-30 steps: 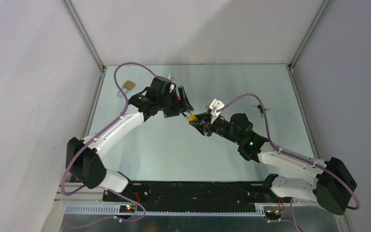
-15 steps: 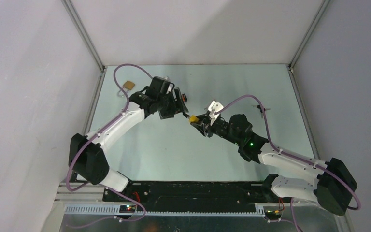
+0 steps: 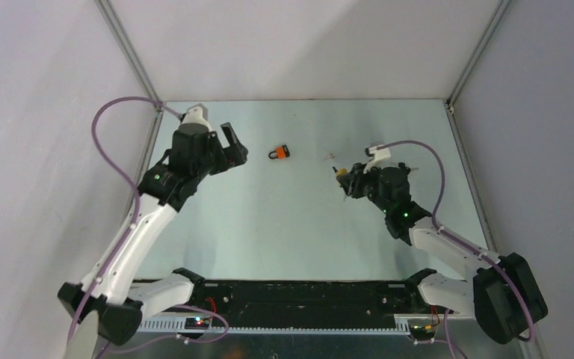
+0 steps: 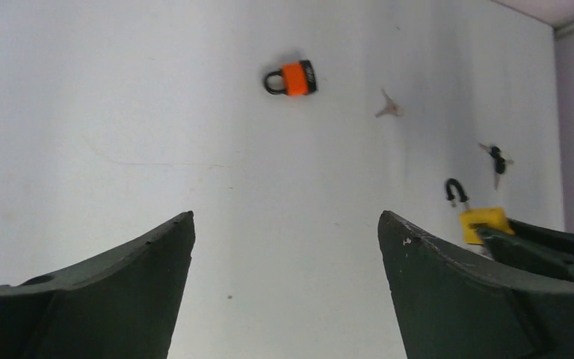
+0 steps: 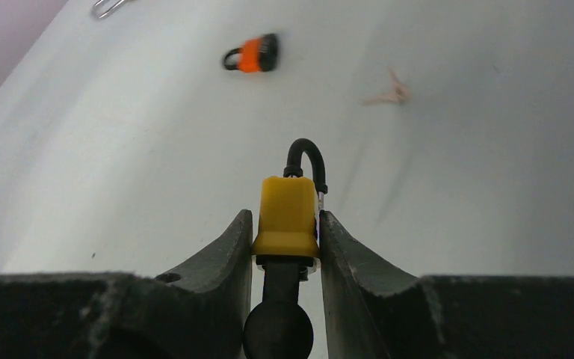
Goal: Unlock with the key
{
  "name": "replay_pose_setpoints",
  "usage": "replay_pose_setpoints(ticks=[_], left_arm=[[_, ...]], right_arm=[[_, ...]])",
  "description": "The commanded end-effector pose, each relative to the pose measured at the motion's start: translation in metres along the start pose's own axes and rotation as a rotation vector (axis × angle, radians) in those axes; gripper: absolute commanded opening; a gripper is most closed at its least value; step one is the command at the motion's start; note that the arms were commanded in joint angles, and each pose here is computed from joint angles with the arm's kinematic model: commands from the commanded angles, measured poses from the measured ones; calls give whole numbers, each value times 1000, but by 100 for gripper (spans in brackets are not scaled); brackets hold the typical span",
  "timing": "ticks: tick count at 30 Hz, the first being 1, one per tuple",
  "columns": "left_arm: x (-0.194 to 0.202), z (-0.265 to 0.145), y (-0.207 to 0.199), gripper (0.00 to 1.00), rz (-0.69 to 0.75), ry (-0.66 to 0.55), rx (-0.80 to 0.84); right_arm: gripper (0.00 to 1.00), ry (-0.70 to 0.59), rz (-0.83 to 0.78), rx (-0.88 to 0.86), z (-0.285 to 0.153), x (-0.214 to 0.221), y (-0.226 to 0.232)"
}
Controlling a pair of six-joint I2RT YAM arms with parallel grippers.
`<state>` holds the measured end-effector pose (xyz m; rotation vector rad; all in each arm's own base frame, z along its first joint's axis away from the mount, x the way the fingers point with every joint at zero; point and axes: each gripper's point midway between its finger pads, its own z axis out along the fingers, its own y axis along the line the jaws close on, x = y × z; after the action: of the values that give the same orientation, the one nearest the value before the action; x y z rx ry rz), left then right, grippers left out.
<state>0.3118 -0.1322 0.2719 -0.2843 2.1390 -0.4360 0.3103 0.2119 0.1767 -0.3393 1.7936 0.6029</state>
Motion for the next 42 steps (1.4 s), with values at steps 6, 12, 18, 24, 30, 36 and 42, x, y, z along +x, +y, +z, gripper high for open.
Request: replay_pose_setpoints(ticks=[6,12,18,24,30,36,42], left_arm=[[-19,-31,76,99,187,-211,-281],[-16,-31,99,100,255,-242,-365],[-7,-17,103,100,269,-231,-369],[2,-8,101,100,285,-200,-342],[1,-5,95,100,284,-190,-320],[-1,2,87,100,270,-171,-298],[4,30,72,100,247,-88,-270]], right_arm=[[0,-24,573,240,-7,21,-84],[0,41,805,317,-8,56,-127],[2,7,948,383,-12,69,-169],[39,28,999,432,-19,86,-190],[73,44,956,512,-40,87,-199],[81,17,824,675,-75,70,-211],[82,30,671,743,-94,49,-206]])
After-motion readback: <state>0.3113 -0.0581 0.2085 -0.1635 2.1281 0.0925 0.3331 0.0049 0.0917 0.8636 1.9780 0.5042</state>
